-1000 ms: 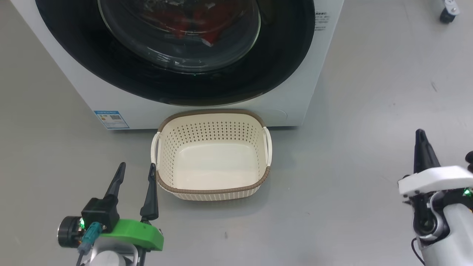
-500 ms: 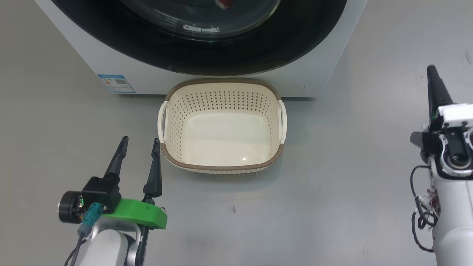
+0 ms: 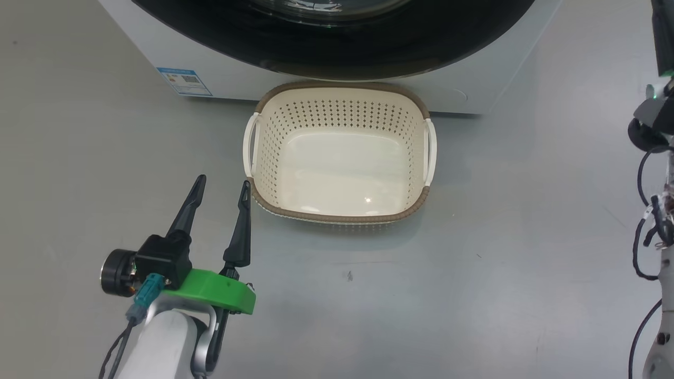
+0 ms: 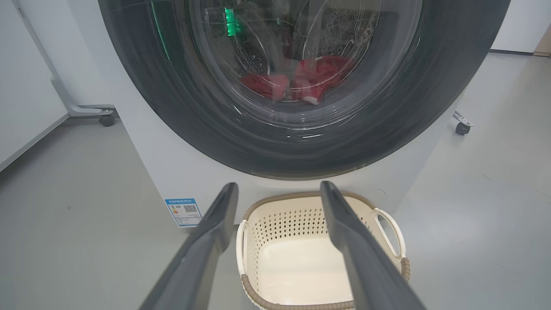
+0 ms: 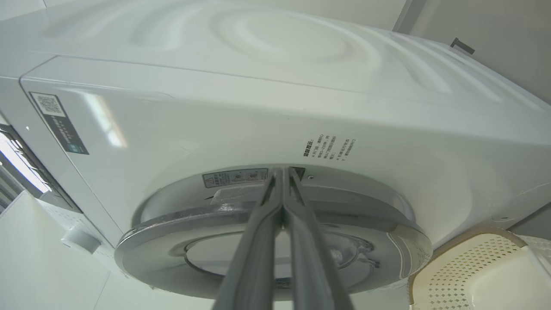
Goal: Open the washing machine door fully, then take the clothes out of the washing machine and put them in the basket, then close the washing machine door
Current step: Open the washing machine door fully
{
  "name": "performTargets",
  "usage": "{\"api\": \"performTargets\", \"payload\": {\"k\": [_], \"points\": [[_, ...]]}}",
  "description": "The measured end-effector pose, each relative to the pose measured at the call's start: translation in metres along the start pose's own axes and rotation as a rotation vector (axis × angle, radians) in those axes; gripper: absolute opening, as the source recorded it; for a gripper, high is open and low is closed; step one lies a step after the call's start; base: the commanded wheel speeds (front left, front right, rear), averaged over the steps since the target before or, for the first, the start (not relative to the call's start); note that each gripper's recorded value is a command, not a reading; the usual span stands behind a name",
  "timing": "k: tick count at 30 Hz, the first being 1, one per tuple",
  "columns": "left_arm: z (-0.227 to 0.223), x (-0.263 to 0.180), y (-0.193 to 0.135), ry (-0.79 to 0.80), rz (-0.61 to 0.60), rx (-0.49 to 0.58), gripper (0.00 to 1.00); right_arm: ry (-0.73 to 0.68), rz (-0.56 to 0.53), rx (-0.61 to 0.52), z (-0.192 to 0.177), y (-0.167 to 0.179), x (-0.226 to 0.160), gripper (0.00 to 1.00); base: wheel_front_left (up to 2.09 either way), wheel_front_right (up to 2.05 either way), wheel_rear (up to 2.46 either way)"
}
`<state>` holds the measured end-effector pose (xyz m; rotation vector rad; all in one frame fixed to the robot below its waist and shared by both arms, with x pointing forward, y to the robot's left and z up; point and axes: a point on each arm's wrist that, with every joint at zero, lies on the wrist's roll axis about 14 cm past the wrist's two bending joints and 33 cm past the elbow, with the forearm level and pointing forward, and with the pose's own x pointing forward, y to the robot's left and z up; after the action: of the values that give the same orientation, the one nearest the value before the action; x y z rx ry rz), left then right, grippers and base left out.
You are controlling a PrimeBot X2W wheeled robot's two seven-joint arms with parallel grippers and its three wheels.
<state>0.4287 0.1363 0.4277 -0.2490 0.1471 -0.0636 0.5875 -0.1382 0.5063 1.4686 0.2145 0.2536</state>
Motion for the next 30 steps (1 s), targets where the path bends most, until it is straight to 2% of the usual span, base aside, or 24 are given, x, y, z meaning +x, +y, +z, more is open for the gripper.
{"api": "performTargets", "payload": {"k": [16, 30], "points": [[-0.006, 0.006, 0.010, 0.020, 0.035, -0.017, 1.00, 0.249, 0.049, -0.034, -0.035, 0.033, 0.064, 0.00, 0.00, 0.00, 0.00], [-0.008, 0.008, 0.022, 0.025, 0.084, -0.022, 1.00, 0.390, 0.021, -0.081, -0.058, 0.036, 0.094, 0.00, 0.00, 0.00, 0.00]]}}
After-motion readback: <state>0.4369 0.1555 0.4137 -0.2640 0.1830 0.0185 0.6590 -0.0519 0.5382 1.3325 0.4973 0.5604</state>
